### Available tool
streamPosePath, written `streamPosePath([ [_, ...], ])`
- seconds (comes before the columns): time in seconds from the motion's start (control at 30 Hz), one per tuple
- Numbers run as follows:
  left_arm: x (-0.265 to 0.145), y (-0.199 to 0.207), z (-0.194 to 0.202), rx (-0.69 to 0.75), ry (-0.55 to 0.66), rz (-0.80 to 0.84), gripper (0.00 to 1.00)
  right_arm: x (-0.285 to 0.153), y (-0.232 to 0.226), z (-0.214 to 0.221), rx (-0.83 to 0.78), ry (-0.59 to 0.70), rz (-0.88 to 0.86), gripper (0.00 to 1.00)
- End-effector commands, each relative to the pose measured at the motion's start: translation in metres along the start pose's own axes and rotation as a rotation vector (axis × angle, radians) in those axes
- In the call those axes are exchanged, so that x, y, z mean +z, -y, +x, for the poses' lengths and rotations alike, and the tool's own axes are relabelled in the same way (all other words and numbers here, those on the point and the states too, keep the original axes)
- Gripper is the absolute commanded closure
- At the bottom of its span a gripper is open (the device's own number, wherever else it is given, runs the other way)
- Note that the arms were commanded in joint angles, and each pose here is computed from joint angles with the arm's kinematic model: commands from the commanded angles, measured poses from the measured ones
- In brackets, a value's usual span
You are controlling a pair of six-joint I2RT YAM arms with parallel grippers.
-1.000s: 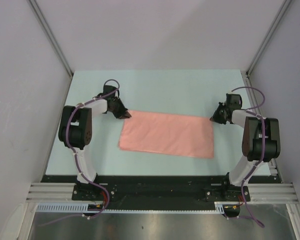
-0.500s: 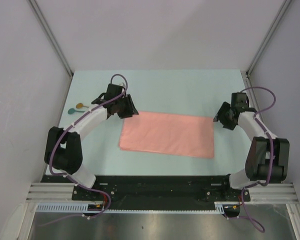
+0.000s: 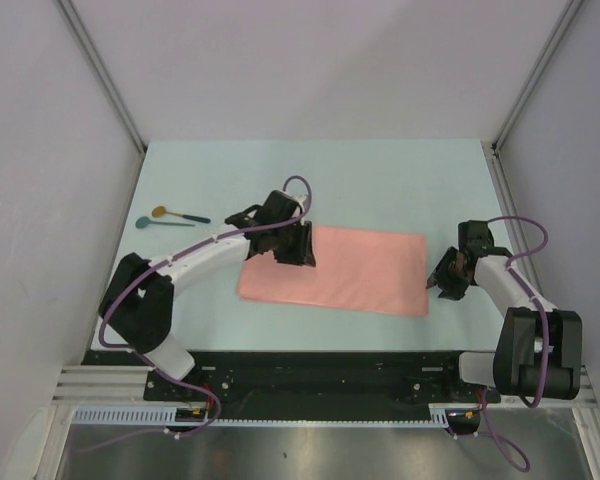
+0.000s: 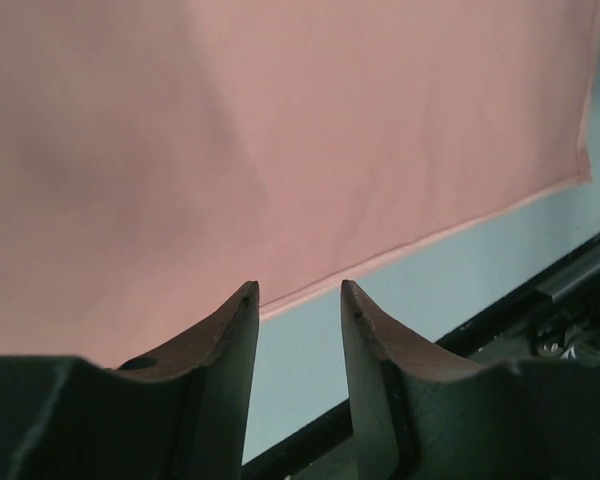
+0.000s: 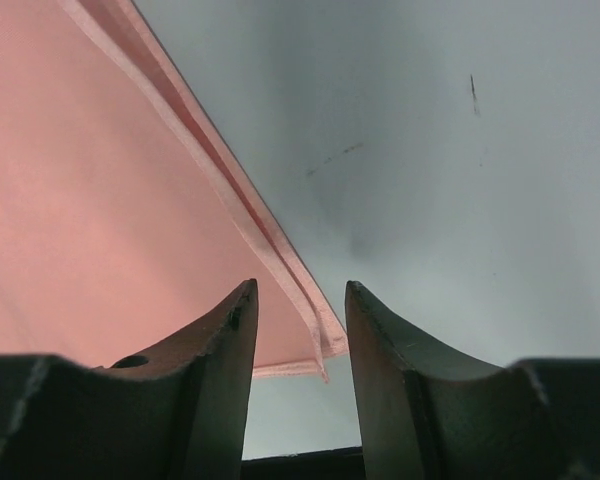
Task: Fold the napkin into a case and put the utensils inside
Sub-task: Pick up the rectangle-folded napkin from the center of the board.
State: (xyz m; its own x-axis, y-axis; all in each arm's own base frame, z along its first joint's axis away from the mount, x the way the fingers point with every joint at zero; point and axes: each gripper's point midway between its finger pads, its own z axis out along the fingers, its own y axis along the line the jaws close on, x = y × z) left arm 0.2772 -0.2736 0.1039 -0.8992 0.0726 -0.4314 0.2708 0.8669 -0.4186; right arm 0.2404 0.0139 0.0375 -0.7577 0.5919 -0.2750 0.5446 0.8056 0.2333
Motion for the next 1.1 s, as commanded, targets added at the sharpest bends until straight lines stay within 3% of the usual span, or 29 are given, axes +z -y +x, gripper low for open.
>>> streamPosePath([
  [0.0, 0.016, 0.069, -0.005, 0.161, 0.018, 0.128, 0.55, 0.006, -0.007, -0.012, -0.004, 0.031, -0.016, 0.55],
  [0.2, 0.012, 0.110, -0.007, 0.198, 0.062, 0.205, 0.55, 0.012, -0.018, -0.024, -0.136, 0.049, 0.031, 0.49],
  [0.43, -0.005, 0.090, -0.018, 0.202, 0.110, 0.137, 0.56, 0.022, -0.032, -0.030, -0.196, 0.058, 0.034, 0.46],
  [0.7, -0.011, 0.048, -0.030, 0.096, 0.124, 0.126, 0.58, 0.040, -0.034, -0.023, -0.251, 0.022, 0.073, 0.50],
  [0.8, -0.015, 0.029, -0.036, 0.042, 0.133, 0.114, 0.59, 0.047, -0.032, -0.017, -0.262, 0.001, 0.070, 0.57],
  [0.83, -0.015, 0.024, -0.034, 0.027, 0.125, 0.120, 0.59, 0.049, -0.034, -0.014, -0.261, -0.016, 0.055, 0.67],
  [0.93, -0.019, 0.003, -0.043, -0.025, 0.137, 0.113, 0.59, 0.052, -0.035, -0.008, -0.271, -0.031, 0.032, 0.80],
  [1.07, -0.018, -0.012, -0.043, -0.063, 0.124, 0.116, 0.59, 0.051, -0.037, -0.012, -0.287, -0.002, 0.022, 0.89],
])
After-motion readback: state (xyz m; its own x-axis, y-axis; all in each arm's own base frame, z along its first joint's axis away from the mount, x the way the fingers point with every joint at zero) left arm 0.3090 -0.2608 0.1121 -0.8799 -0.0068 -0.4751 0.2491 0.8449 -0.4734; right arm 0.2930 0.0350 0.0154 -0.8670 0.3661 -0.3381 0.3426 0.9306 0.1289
